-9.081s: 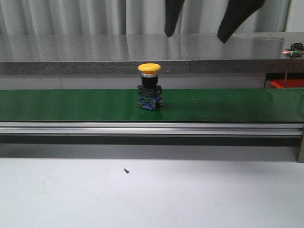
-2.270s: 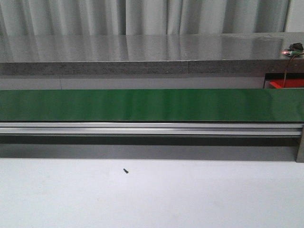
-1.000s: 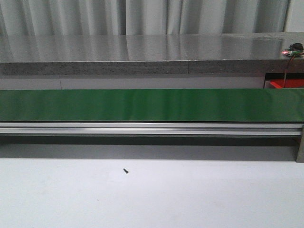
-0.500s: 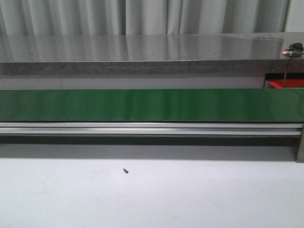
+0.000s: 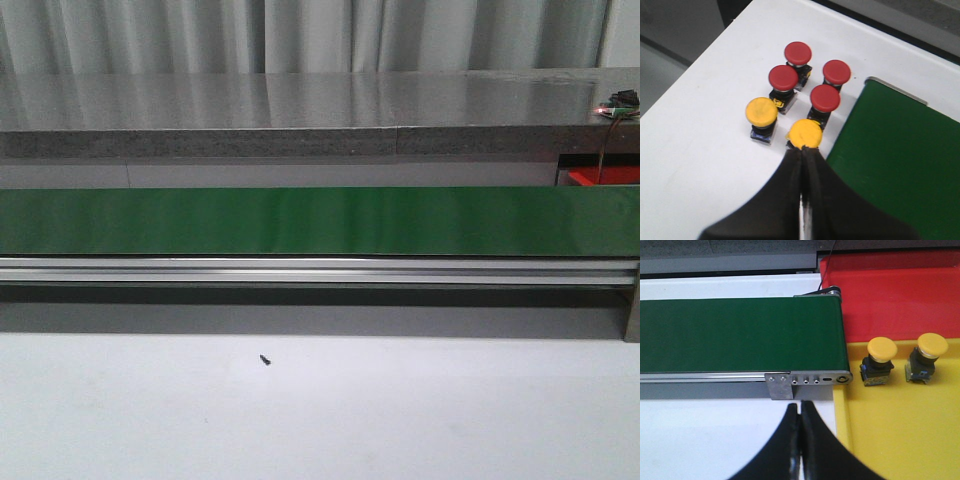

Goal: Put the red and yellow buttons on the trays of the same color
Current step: 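Lower the left gripper onto a yellow button in the cluster and grasp it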

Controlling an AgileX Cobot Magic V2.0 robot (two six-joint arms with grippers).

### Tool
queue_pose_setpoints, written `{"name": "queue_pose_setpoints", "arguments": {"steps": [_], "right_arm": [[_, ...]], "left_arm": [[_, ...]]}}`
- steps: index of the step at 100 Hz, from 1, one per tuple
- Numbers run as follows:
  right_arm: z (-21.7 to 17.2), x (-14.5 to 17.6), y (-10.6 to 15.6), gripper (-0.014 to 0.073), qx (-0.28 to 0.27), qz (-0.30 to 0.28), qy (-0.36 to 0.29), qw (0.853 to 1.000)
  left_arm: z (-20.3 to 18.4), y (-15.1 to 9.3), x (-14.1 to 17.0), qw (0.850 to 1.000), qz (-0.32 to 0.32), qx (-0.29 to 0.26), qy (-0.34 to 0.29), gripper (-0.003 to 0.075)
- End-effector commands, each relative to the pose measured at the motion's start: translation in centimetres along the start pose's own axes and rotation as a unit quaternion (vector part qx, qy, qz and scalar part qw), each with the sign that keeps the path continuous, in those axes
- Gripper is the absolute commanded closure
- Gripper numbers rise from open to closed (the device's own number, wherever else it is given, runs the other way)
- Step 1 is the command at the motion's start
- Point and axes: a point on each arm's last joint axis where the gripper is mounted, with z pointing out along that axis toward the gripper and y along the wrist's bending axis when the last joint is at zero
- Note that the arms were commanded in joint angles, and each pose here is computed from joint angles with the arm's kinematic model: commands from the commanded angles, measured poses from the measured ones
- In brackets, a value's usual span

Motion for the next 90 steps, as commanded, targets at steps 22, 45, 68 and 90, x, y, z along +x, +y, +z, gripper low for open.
{"name": "queue_pose_setpoints", "arguments": {"steps": [22,45,68,90], "right_arm": [[-0.4,-1.3,0.1,0.0661,-0.001,-0.010,-0.043,0.999],[-0.4,-1.3,0.1,0.0661,-0.001,-0.010,-0.043,0.999],[-0.4,-1.3,0.1,0.0661,-0.001,-0.010,-0.044,0.999],[-0.4,-1.3,0.1,0.0661,-0.001,-0.010,-0.044,0.999]], "left_arm": [[3.8,2.3,-3.4,0.999,-0.038,-0.024,0.002,0.0430],[7.4,2.6,-4.5,0.997,-0.036,-0.025,0.058,0.0118],[11.6,2.9,-5.5,0.992,-0.038,-0.025,0.119,0.0122],[14.1,3.1,-6.6,0.990,-0.059,-0.027,0.124,0.0122]]}}
